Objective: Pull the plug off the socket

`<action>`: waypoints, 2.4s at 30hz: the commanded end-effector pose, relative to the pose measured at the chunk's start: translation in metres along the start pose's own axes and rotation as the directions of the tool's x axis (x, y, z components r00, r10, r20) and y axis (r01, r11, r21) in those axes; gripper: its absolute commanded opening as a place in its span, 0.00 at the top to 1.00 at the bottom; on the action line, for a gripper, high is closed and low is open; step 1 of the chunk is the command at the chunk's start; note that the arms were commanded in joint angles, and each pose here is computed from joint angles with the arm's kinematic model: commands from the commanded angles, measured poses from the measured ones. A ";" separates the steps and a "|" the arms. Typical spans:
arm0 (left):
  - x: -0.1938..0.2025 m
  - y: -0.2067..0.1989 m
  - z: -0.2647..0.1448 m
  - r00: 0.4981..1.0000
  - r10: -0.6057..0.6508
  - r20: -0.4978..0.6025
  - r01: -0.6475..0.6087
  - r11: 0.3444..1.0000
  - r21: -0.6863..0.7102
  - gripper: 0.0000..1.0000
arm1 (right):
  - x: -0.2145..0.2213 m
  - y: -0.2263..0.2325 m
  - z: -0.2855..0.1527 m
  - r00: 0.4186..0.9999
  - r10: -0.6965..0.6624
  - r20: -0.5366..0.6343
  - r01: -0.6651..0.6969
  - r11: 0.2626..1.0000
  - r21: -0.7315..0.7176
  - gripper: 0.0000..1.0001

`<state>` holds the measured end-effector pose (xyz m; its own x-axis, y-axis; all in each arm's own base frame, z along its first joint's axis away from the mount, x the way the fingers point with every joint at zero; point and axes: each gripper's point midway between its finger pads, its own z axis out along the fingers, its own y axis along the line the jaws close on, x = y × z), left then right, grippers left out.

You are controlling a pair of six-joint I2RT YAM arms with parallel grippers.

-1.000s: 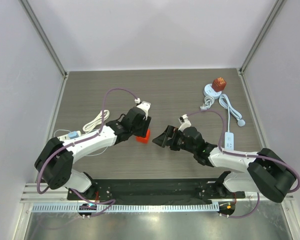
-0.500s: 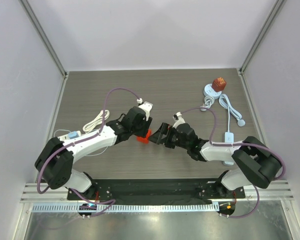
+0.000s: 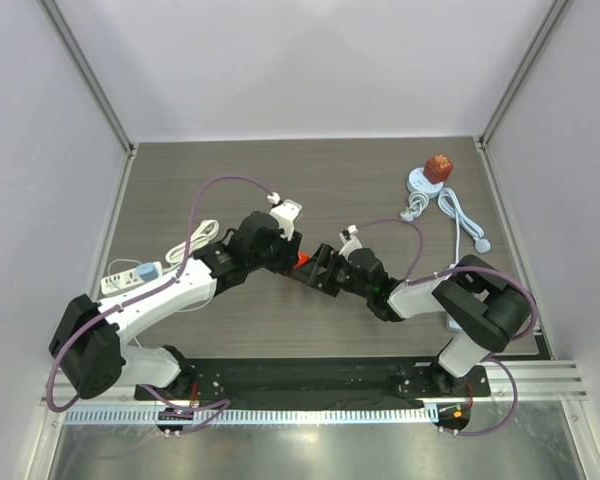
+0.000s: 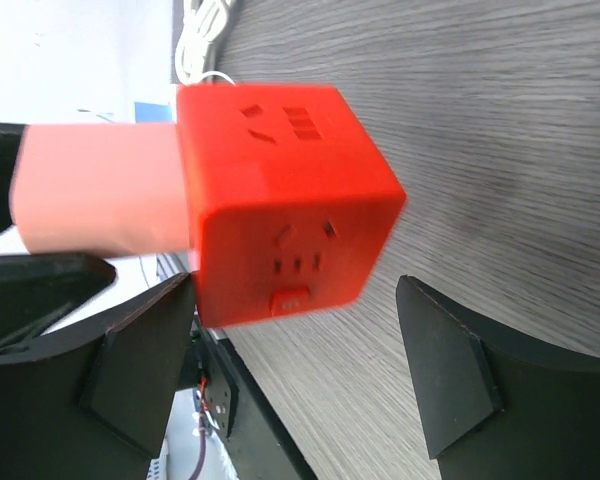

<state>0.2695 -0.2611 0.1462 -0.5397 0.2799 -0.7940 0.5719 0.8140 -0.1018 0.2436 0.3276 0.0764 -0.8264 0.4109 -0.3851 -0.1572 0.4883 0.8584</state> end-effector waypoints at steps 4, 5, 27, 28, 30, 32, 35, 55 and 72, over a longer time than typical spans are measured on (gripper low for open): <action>-0.025 -0.018 -0.008 0.996 -0.011 0.089 0.003 0.996 0.093 1.00 | -0.020 0.020 0.002 0.996 -0.006 0.087 0.012 0.997 -0.071 0.14; -0.025 -0.019 -0.008 0.996 -0.012 0.087 0.004 0.996 0.093 1.00 | -0.020 0.019 0.002 0.996 -0.016 0.089 0.022 0.997 -0.069 0.13; -0.028 -0.024 -0.011 0.991 -0.012 0.133 -0.005 0.991 0.130 1.00 | -0.010 -0.001 -0.001 0.975 0.188 0.118 -0.171 0.975 -0.138 0.91; -0.030 -0.024 -0.014 0.989 -0.011 0.148 -0.009 0.991 0.134 1.00 | -0.009 -0.008 0.000 0.971 0.203 0.126 -0.188 0.975 -0.119 0.99; -0.030 -0.023 -0.015 0.986 -0.015 0.164 -0.007 0.991 0.135 1.00 | -0.008 -0.017 -0.003 0.962 0.233 0.143 -0.220 0.971 -0.097 0.98; -0.034 -0.023 -0.019 0.981 -0.018 0.193 -0.009 0.991 0.137 1.00 | -0.007 -0.032 -0.003 0.957 0.240 0.164 -0.238 0.971 -0.031 0.99; -0.041 -0.023 -0.026 0.969 -0.028 0.245 -0.007 0.990 0.140 1.00 | -0.008 -0.047 -0.003 0.956 0.223 0.193 -0.238 0.970 0.055 0.99; -0.060 -0.037 -0.055 0.913 -0.032 0.407 -0.068 0.971 0.229 1.00 | -0.002 -0.084 0.006 0.972 0.104 0.213 -0.177 0.915 0.362 0.99; -0.069 -0.034 -0.066 0.884 -0.084 0.460 -0.031 0.971 0.238 1.00 | 0.023 -0.079 0.023 0.975 0.177 0.135 -0.206 0.947 0.246 0.99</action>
<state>0.2555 -0.2280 0.1359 -0.4414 0.1978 -0.8753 0.5671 0.8174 -0.1013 0.2428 0.3594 0.0647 -0.8071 0.5298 -0.2607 -0.0316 0.4021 0.9150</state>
